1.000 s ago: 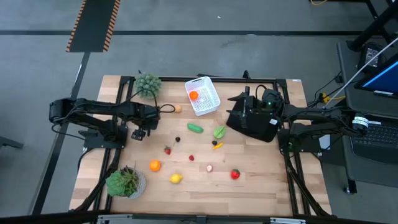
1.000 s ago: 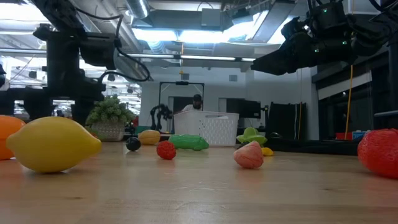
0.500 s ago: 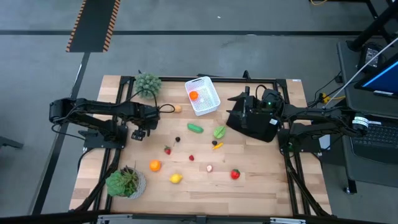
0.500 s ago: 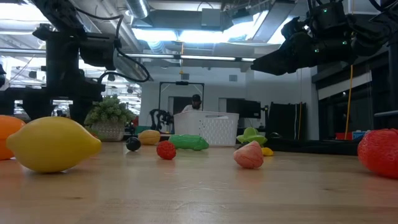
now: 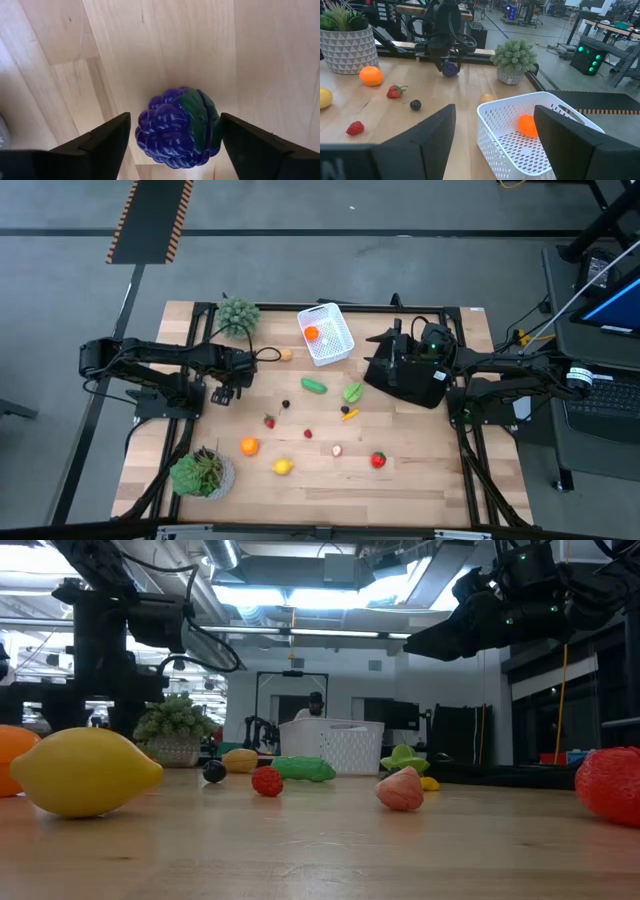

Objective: Pick and placing Produce into tupperware
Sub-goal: Put the grapes into the basket

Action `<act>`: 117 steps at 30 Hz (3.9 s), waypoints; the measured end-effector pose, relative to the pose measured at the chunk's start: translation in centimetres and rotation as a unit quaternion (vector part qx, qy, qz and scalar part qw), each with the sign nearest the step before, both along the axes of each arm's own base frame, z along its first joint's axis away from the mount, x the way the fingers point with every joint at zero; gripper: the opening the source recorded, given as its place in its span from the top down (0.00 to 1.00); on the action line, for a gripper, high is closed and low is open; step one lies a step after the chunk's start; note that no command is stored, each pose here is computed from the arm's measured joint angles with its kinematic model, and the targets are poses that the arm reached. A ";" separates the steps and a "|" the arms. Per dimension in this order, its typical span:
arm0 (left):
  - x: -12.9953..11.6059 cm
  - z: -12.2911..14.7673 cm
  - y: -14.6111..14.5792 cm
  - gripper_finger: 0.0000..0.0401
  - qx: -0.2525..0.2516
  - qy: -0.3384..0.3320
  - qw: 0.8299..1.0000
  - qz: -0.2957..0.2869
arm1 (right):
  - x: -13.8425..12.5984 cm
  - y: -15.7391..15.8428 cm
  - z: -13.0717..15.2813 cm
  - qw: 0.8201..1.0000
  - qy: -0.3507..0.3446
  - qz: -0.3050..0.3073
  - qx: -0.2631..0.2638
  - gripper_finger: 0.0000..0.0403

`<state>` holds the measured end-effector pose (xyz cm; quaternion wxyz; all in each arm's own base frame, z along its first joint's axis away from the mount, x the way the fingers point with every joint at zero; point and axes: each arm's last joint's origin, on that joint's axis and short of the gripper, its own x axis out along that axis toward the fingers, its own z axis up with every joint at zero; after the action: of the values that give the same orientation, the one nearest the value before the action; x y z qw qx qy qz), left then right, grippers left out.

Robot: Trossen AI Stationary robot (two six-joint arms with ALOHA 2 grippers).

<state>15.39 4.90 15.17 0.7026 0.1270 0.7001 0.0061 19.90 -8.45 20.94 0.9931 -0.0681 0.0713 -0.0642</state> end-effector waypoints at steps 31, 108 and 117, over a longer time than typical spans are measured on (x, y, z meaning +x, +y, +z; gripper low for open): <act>1.6 0.5 -0.8 0.49 0.027 -0.062 0.998 -0.011 | 0.0 0.0 0.0 1.000 0.000 0.000 0.000 0.33; 13.2 4.5 7.1 0.49 0.009 -0.687 0.726 0.026 | -0.4 1.5 -2.1 0.994 -0.052 0.099 -0.018 0.33; 15.2 5.3 9.6 0.49 0.009 -0.673 0.739 0.038 | -0.4 1.5 -2.1 0.993 -0.051 0.100 -0.029 0.33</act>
<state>30.59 14.45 20.43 0.9888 0.0694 0.0490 0.1230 19.47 -6.91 18.80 0.9945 -0.1000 0.0113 0.0302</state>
